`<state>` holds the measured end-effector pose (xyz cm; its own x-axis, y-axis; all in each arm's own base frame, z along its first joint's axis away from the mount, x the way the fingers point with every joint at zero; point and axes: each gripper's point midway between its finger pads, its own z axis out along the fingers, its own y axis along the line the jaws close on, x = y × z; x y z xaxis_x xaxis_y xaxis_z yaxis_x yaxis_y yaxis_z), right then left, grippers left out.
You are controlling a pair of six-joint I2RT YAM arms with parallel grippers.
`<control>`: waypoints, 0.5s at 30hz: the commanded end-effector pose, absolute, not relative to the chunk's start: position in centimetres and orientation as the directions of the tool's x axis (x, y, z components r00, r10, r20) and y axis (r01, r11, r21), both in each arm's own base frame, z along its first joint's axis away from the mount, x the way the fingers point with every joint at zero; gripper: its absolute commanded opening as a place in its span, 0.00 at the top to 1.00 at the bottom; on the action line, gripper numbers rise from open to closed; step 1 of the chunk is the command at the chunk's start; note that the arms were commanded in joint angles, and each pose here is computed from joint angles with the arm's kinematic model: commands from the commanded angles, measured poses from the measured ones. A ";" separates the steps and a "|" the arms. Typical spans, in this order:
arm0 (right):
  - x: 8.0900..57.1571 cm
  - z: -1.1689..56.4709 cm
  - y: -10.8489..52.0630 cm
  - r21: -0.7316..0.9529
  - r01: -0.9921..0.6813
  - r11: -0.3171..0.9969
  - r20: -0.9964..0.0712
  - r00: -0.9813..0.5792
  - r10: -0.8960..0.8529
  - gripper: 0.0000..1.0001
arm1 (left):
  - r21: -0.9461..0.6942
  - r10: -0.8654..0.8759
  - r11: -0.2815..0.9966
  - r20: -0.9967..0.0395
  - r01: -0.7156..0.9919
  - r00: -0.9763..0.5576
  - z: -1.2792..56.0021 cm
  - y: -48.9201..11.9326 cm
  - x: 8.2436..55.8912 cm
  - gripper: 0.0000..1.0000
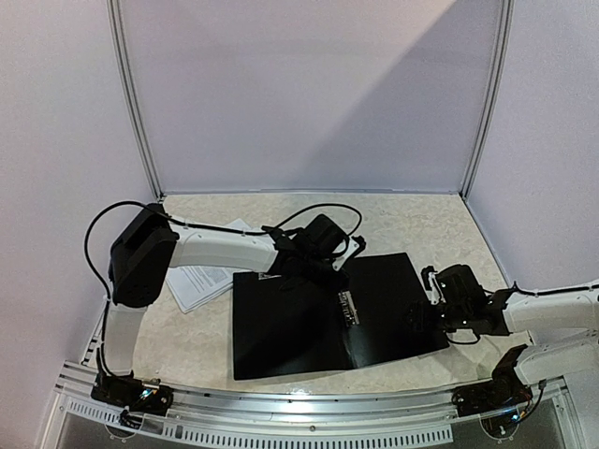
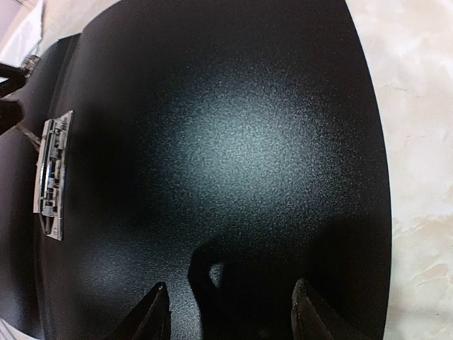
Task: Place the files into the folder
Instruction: Open the folder at the center of the board.
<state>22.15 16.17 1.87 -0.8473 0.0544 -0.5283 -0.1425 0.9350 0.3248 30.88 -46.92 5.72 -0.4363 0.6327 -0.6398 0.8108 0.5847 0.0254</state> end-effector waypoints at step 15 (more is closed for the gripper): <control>15.1 -2.7 13.9 0.389 -0.020 0.921 -0.296 -0.949 0.104 0.46 | -0.032 0.560 0.669 -0.635 0.743 -0.532 3.3 -45.8 35.7 0.64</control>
